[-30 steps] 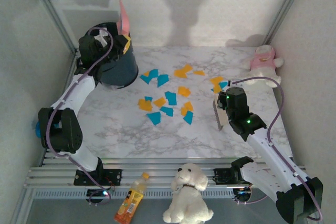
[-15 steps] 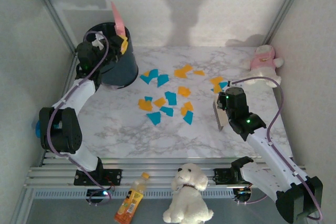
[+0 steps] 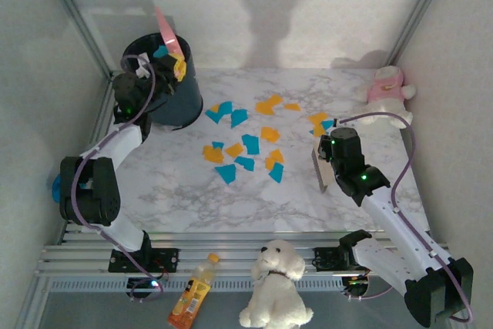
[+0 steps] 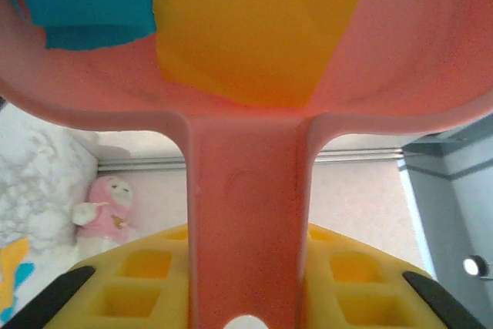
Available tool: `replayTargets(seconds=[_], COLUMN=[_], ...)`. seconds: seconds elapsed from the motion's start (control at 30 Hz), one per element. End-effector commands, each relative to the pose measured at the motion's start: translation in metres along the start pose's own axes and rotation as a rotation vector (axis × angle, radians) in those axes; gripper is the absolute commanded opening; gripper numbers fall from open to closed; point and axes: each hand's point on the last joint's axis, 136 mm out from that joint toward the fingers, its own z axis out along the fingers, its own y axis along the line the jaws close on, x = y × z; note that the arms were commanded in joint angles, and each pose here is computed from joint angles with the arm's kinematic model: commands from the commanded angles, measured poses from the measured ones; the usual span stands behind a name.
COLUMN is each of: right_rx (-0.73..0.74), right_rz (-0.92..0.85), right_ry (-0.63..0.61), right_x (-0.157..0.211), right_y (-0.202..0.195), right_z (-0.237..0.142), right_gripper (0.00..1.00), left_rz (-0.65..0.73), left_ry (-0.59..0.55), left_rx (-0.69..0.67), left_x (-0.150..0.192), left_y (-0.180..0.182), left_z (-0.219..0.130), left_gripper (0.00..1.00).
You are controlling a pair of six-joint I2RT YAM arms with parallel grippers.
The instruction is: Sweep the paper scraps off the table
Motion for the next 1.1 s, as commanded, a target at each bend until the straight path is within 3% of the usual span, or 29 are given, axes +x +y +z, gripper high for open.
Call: replayTargets(seconds=[0.0,0.3,0.67,0.87,1.07], right_rx=[-0.026,-0.024,-0.024,-0.033,-0.059], right_rz=[0.032,0.032,0.035,0.041,0.077], right_ry=[-0.051,-0.049,-0.053,-0.054,-0.059], right_x=[-0.021,-0.020,-0.020,-0.021,-0.022], right_y=[0.007,0.006,0.005,0.007,0.010], right_z=[-0.007,-0.006,-0.008,-0.009,-0.011], right_gripper=[0.00,0.00,0.00,0.00,0.00], left_rz=[0.010,-0.063,-0.075,0.012,0.221], left_ry=[0.009,0.033,0.035,0.029,0.011], left_rx=[0.160,0.250,0.252,0.178,-0.018], left_x=[0.006,0.009,0.009,0.010,0.008], left_y=[-0.043,-0.052,-0.052,-0.048,-0.040], left_z=[-0.010,-0.015,-0.016,-0.012,-0.006], left_gripper=[0.00,0.00,0.00,0.00,0.00])
